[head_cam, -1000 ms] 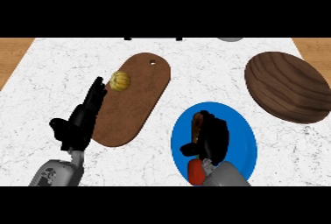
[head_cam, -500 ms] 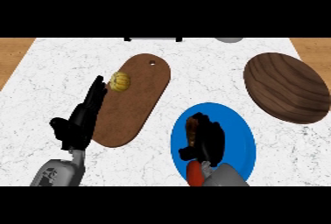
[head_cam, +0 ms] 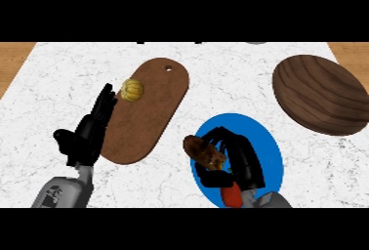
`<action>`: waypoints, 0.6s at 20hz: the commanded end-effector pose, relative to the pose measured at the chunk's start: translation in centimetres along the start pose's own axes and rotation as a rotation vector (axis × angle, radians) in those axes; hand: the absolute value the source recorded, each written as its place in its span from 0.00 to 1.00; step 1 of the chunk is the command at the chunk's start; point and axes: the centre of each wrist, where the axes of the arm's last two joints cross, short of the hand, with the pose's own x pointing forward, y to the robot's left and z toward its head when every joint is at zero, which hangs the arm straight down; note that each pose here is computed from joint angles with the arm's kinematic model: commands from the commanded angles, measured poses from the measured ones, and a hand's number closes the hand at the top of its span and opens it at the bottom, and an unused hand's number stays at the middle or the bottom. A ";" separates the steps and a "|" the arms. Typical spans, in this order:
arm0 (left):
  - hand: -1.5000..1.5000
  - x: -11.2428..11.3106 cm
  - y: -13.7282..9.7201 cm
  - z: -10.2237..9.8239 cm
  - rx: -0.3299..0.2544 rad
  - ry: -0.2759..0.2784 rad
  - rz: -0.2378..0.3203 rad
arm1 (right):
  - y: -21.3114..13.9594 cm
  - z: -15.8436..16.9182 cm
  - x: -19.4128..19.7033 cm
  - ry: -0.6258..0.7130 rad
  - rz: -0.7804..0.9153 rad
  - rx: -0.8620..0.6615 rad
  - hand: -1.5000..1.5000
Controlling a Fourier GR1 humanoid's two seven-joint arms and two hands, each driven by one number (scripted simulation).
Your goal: Pick the sweet potato from the plate and place it in the bowl
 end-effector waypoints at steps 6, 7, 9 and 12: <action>0.50 -0.6 -0.4 1.3 0.002 0.000 -0.012 | -6.0 1.7 2.7 -0.333 -0.039 -0.198 1.00; 0.50 1.2 0.3 -0.4 0.005 0.000 0.010 | -8.2 3.4 1.2 -0.346 -0.007 -0.192 1.00; 0.50 -0.2 -0.4 -0.1 -0.002 0.003 0.008 | -10.7 2.2 4.4 -0.347 0.024 -0.254 1.00; 0.50 0.6 -0.5 0.5 0.001 0.003 -0.003 | -12.0 3.6 7.0 -0.311 0.079 -0.312 1.00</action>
